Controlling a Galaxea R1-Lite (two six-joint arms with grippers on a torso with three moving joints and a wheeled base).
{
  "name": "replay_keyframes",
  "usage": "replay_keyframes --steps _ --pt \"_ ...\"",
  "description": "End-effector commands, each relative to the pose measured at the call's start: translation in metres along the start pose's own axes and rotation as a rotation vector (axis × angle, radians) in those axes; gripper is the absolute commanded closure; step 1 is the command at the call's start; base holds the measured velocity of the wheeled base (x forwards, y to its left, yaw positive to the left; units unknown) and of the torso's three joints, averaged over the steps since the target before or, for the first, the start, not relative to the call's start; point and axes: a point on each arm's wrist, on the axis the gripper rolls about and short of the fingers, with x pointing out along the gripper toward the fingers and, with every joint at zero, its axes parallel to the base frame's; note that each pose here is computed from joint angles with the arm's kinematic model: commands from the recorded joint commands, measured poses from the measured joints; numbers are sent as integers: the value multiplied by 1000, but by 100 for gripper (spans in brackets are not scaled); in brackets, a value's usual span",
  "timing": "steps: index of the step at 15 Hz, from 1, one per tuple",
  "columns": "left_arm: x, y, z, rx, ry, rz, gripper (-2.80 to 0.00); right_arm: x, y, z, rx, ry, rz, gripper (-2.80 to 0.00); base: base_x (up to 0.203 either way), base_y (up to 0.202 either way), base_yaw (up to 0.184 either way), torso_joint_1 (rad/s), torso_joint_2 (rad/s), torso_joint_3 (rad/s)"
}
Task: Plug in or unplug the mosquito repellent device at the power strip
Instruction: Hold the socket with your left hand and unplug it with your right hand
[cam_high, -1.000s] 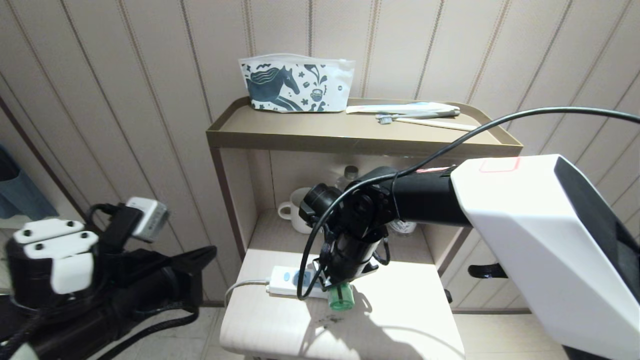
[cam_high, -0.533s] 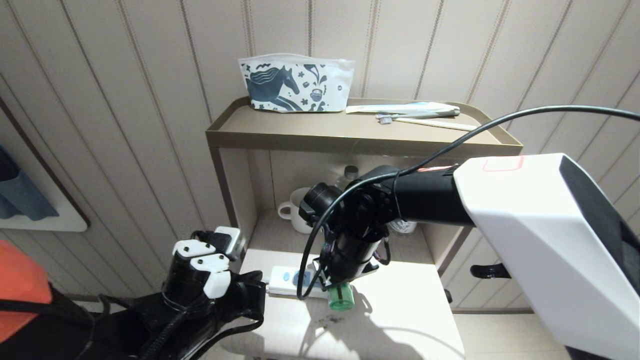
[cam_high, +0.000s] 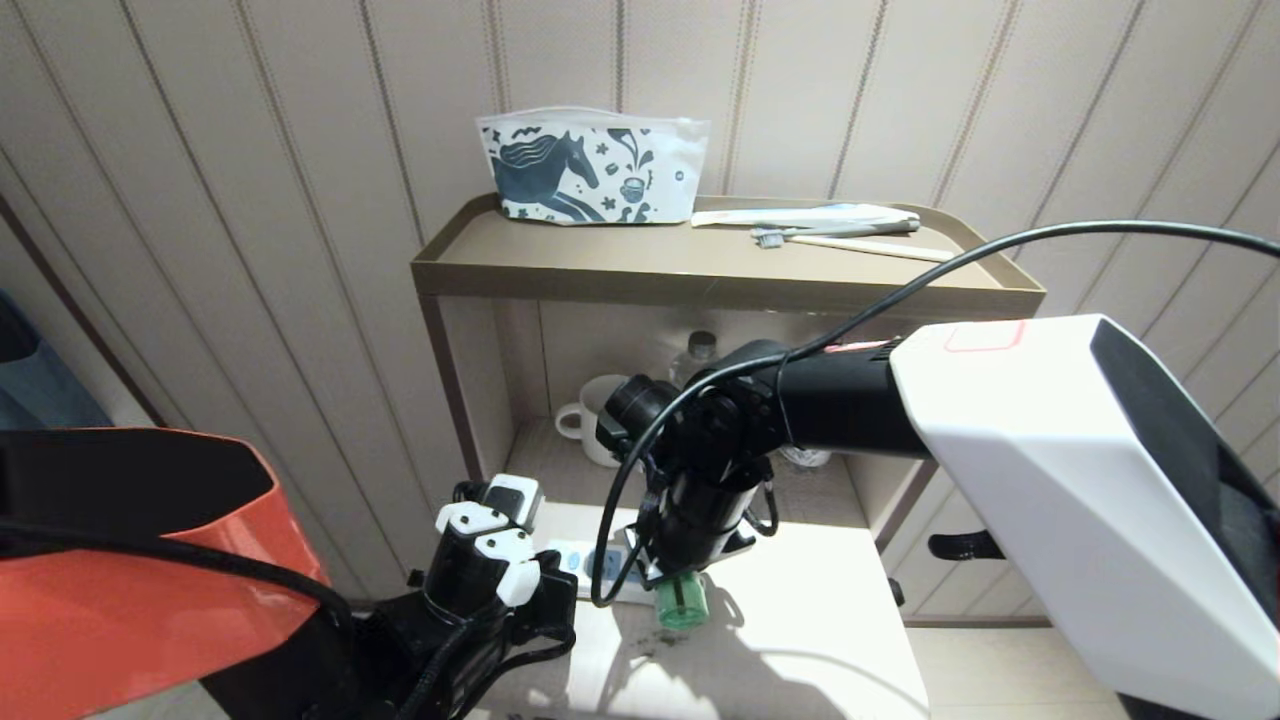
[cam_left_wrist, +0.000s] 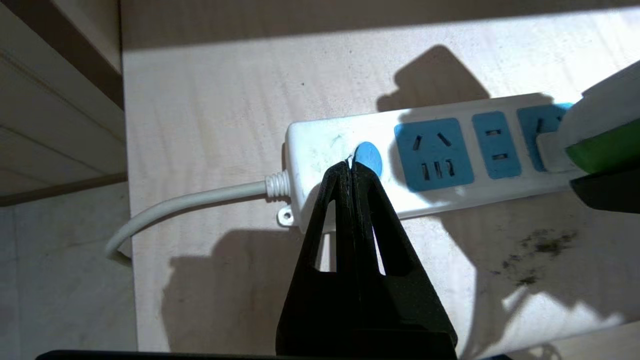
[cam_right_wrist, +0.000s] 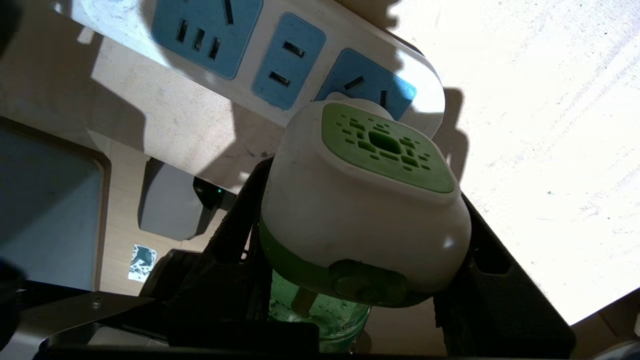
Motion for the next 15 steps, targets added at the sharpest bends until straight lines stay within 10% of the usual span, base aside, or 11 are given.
replay_keyframes --steps 1,15 --pt "11 -1 -8 6 21 10 0 1 2 -1 -4 5 -1 0 0 0 0 0 0 0" --pt "11 -22 -22 45 42 -37 0 -7 2 0 -7 -14 4 0 0 0 0 0 0 0"
